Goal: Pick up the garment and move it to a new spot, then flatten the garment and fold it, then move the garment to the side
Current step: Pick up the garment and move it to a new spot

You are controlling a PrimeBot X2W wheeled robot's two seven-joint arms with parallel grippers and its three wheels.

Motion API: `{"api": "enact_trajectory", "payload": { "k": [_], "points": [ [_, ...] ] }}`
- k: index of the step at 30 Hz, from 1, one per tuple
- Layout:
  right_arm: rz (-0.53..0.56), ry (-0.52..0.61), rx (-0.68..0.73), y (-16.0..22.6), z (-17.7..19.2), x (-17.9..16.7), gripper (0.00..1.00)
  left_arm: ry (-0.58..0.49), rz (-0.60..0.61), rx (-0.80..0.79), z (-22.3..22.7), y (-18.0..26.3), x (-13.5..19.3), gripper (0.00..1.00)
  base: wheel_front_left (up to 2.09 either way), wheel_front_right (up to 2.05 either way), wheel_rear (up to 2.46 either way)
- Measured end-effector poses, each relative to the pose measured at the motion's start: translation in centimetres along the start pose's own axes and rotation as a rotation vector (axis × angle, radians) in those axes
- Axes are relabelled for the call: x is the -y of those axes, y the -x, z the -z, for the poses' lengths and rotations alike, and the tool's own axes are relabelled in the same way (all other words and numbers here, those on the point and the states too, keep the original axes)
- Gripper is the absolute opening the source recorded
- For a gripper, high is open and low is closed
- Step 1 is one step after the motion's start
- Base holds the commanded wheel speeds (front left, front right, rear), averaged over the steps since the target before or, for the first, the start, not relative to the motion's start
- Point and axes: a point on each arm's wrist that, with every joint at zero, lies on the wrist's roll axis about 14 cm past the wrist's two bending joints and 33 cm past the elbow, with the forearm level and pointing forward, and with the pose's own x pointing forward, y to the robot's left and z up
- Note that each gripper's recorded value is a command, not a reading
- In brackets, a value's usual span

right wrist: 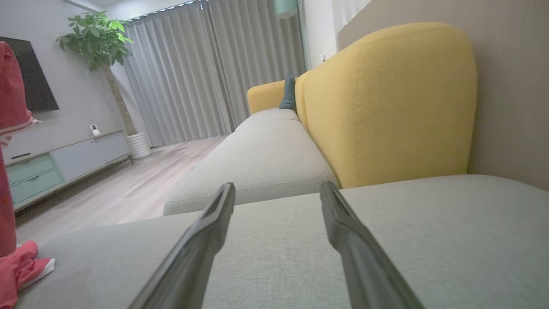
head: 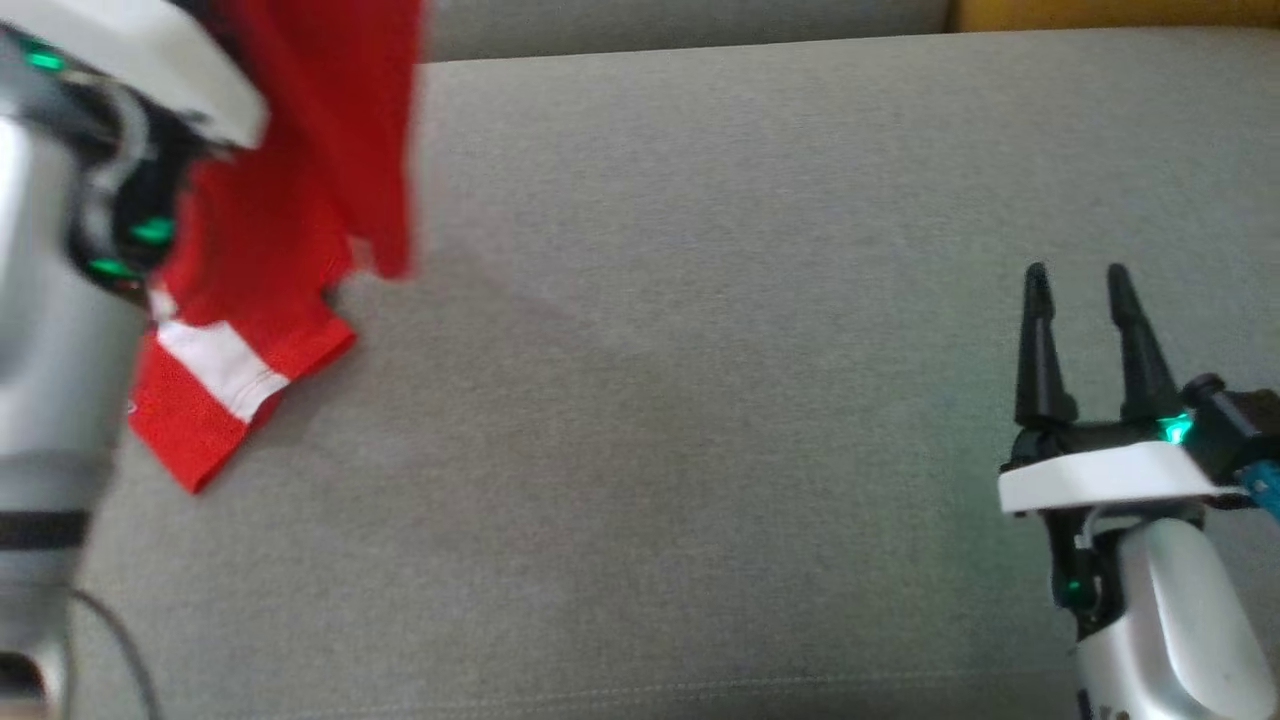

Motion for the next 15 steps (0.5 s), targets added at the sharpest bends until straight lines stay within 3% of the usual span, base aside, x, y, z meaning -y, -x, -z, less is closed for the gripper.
{"api": "enact_trajectory", "payload": {
  "k": [8, 15],
  "points": [
    [0.130, 0.055, 0.062, 1.3, -2.5, 4.6, 1.00, 0.205, 0.131, -0.039, 3.2, -1.7, 9.4, 0.00, 0.00, 0.00, 0.00],
    [0.243, 0.101, 0.138, 1.9, -5.6, 8.7, 1.00, 0.424, 0.301, -0.101, 6.6, -2.6, 19.9, 0.00, 0.00, 0.00, 0.00]
  ]
}}
